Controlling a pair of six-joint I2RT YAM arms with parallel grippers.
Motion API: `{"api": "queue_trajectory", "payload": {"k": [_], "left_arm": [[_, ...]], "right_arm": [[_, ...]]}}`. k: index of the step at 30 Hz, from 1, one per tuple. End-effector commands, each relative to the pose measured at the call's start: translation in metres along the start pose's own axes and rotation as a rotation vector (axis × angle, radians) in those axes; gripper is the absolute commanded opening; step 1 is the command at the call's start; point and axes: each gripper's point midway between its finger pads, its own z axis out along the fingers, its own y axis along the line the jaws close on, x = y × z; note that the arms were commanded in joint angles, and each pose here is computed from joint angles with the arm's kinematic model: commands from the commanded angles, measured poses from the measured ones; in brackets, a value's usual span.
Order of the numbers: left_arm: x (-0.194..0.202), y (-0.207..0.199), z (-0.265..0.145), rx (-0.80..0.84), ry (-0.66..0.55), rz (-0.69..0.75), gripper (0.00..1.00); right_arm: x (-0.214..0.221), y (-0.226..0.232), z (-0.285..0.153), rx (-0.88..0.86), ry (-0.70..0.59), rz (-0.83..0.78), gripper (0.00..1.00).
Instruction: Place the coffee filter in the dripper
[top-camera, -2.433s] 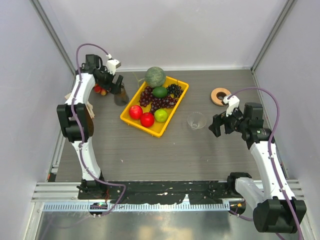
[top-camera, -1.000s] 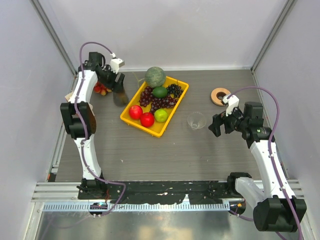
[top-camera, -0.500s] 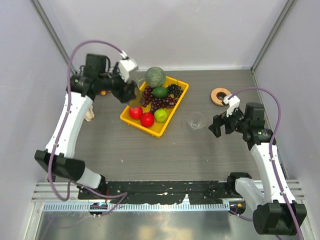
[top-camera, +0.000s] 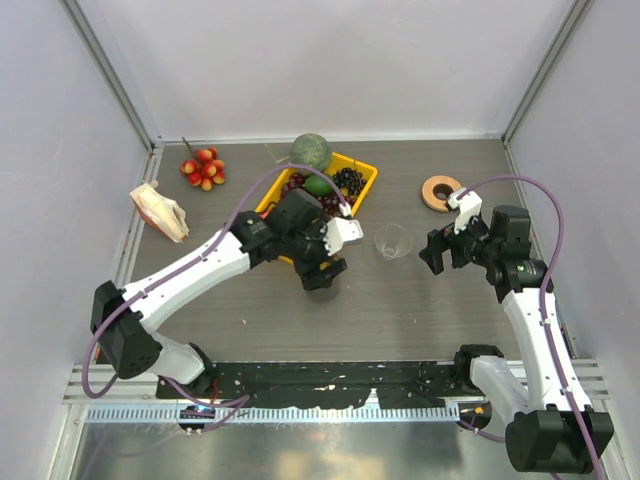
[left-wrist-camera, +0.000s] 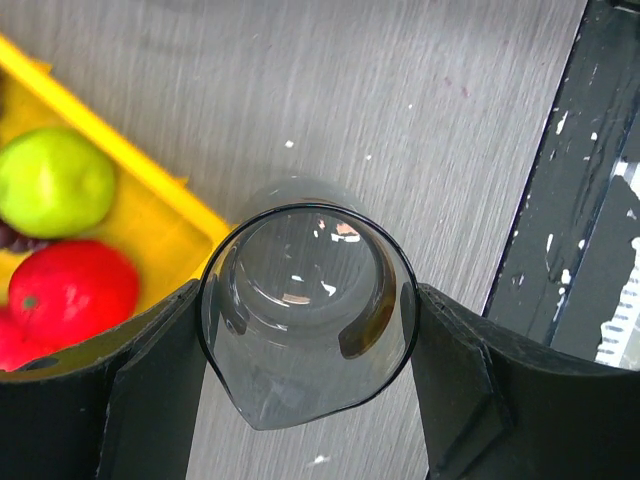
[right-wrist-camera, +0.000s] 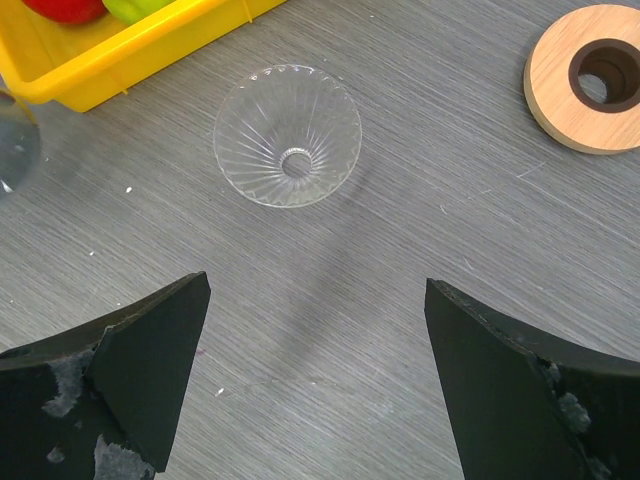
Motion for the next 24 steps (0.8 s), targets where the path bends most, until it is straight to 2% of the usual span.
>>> {"api": "queue_trajectory", "payload": {"k": [1, 9, 15, 20, 23, 24], "left_arm": [[-0.036, -0.006, 0.024, -0.041, -0.115, 0.032, 0.6], [-0.039, -0.022, 0.069, -0.006, -0.09, -0.004, 0.63], [-0.03, -0.024, 0.087, 0.005, -0.051, -0.019, 0.67], [-0.023, -0.024, 0.093, 0.002, -0.039, -0.043, 0.78], [-0.018, -0.024, 0.096, 0.002, -0.027, -0.055, 0.96], [-0.017, -0.023, 0.095, -0.001, -0.025, -0.057, 0.99]], "right_arm": [[-0.02, -0.006, -0.009, 0.039, -0.054, -0.028, 0.95], [-0.018, -0.007, -0.007, 0.041, -0.043, -0.026, 0.95], [-0.017, -0.006, -0.008, 0.04, -0.045, -0.031, 0.96], [-0.018, -0.006, -0.008, 0.04, -0.046, -0.032, 0.95], [-0.018, -0.006, -0.008, 0.039, -0.047, -0.03, 0.95], [-0.017, -0.006, -0.008, 0.039, -0.046, -0.031, 0.96]]}}
